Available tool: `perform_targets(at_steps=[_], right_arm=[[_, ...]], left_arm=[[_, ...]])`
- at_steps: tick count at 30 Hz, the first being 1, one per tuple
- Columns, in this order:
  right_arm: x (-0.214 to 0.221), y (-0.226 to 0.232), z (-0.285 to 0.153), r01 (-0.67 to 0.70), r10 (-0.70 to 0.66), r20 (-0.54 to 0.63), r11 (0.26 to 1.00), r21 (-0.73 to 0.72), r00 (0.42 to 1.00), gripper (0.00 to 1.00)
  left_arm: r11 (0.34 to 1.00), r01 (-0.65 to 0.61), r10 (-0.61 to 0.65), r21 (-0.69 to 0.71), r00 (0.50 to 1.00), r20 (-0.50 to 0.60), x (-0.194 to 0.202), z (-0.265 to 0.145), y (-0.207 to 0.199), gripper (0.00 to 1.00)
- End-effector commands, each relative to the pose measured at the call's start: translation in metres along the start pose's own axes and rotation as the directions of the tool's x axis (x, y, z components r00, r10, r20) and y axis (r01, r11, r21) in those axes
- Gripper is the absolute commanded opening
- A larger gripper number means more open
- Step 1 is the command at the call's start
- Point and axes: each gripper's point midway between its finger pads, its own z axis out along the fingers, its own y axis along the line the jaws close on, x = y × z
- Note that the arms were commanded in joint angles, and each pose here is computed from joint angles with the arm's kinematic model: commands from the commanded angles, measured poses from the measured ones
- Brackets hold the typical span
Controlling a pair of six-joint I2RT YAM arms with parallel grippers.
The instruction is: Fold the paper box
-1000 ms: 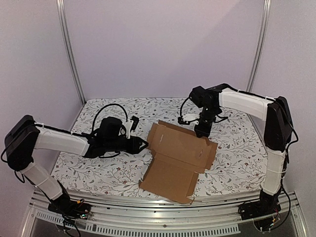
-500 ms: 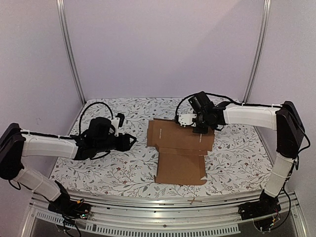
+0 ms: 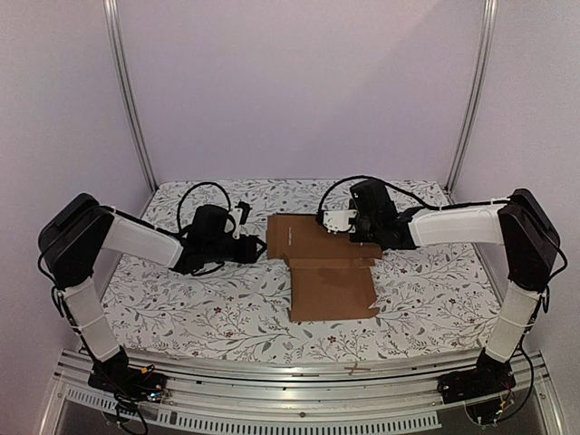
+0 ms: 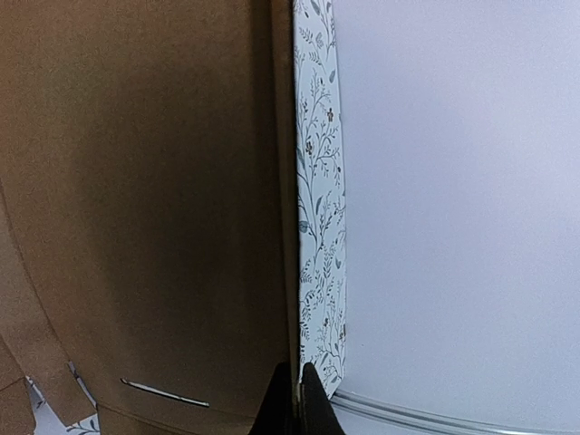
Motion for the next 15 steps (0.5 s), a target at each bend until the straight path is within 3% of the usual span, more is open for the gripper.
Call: perform_targets(at_steps=[1,4,10,15], right_arm=[[-0.002,-0.011,-0.002,-0.018,0.018,0.013,0.998,0.059,1.000,0.00],[0.001,-0.004,-0.002,-0.003,0.003,0.004,0.999,0.038,1.000,0.00],[0.002,-0.004,-0.009,0.001,-0.001,0.007,1.000,0.013,1.000,0.00],[0.001,-0.005,-0.009,0.008,-0.008,0.001,1.000,0.001,1.000,0.00]], left_arm=[[0.998,-0.026,0.024,0.052,0.999,0.035,-0.013,0.011,-0.008,0.53],[1.000,-0.018,0.019,-0.009,0.998,0.068,-0.021,0.000,0.003,0.52],[0.999,0.005,0.005,-0.043,0.973,0.231,-0.073,-0.052,0.008,0.53],[1.000,-0.006,0.006,0.001,0.977,0.212,-0.104,-0.046,-0.012,0.54]])
